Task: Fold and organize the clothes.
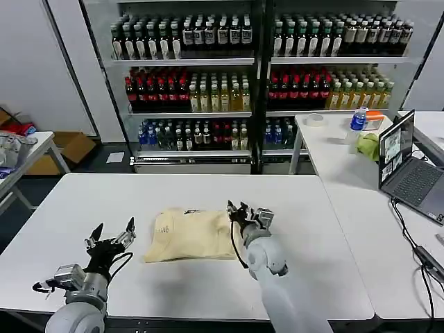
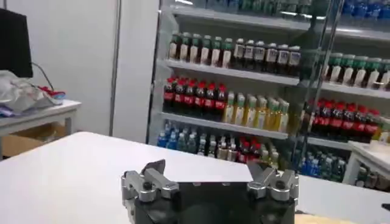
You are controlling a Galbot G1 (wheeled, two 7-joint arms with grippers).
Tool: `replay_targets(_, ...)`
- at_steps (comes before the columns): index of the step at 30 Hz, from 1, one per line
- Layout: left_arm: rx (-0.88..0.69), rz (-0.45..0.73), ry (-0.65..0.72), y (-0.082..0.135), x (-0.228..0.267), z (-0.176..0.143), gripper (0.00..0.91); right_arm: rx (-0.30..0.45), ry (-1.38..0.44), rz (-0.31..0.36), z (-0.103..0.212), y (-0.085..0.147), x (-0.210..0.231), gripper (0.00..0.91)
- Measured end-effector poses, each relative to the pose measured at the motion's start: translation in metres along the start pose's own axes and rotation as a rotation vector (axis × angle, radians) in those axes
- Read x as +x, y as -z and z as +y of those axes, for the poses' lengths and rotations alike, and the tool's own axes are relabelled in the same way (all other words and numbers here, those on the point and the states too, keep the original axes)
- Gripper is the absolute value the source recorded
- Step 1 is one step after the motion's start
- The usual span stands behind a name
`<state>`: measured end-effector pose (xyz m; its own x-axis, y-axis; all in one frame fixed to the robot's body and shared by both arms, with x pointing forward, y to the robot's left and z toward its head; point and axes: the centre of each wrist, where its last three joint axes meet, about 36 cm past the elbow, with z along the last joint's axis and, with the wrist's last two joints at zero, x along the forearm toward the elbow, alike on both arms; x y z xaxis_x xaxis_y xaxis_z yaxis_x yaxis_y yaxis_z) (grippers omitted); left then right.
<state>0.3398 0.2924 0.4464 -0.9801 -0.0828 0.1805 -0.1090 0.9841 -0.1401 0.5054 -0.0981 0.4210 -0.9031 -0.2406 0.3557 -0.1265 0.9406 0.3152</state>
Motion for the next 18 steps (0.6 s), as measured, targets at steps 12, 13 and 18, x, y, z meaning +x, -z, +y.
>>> replay_targets(12,-0.002,0.010,-0.010,-0.004,0.004,-0.004,0.907,0.048,0.000,-0.010,0.007,-0.019,0.008,0.625)
replay_targets(13,-0.002,0.009,-0.010,-0.004,0.004,-0.004,0.907,0.045,-0.001,-0.008,0.008,-0.021,0.007,0.433)
replay_targets(18,-0.001,0.007,-0.007,-0.003,0.004,-0.002,0.907,0.033,0.000,0.009,0.013,-0.026,0.001,0.000)
